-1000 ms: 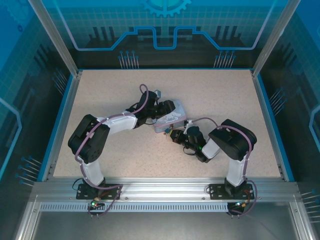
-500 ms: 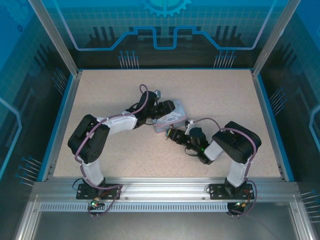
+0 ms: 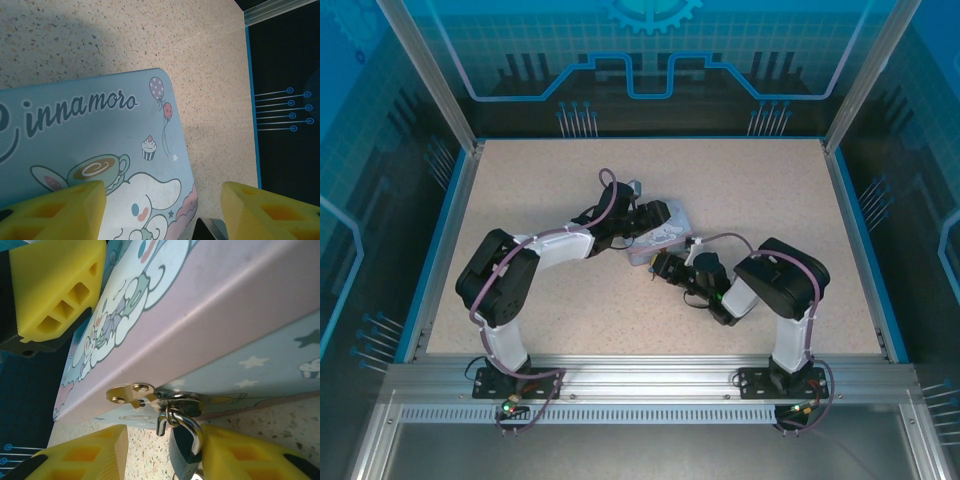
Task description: Unlock the padlock with the key
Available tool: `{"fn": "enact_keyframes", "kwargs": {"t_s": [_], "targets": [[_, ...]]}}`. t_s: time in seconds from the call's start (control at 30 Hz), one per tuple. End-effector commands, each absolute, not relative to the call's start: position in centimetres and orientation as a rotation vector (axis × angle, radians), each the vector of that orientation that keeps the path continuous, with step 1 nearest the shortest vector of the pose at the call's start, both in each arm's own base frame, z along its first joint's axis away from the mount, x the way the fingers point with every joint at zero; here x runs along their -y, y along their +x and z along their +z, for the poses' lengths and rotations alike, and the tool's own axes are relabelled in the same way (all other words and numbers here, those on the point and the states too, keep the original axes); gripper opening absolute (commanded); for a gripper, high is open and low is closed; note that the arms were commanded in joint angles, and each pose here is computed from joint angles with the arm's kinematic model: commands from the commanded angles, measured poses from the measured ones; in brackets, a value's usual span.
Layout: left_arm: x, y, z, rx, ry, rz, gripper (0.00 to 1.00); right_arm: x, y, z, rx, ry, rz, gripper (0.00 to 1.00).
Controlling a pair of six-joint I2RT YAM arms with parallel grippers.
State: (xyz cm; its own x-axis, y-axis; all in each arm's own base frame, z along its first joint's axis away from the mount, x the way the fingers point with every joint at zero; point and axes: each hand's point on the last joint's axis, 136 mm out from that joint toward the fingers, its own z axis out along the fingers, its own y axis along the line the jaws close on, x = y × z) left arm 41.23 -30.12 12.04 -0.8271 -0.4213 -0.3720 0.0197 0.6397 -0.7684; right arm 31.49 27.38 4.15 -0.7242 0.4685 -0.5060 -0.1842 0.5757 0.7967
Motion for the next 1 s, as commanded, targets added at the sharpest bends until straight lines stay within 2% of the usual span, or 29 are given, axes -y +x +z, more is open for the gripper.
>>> {"fn": "enact_keyframes", "kwargs": {"t_s": [0.0, 0.4, 0.53, 0.83, 0.97], "targets": [[29.3, 39.6, 8.9, -2.442, -0.35, -1.024, 0.64, -26.8, 29.1, -0.8, -2.284, 0.256, 1.073, 0.4], [29.4, 39.7, 9.0, -2.438, -0.348, -1.026, 0.64, -26.9, 27.4, -1.8, -2.322, 0.271, 1.044, 0.39], [29.4, 39.7, 9.0, -2.438, -0.349, -1.025, 0.64, -26.7, 27.7, -1.8, -2.315, 0.286, 1.03, 0.33], [29.2, 39.5, 8.9, -2.441, -0.348, -1.022, 0.64, -25.6, 27.8, -1.2, -2.299, 0.299, 0.994, 0.08], [29.0, 39.5, 8.9, -2.442, -0.35, -1.01, 0.64, -25.1, 27.8, -0.8, -2.293, 0.286, 0.983, 0.03]]}}
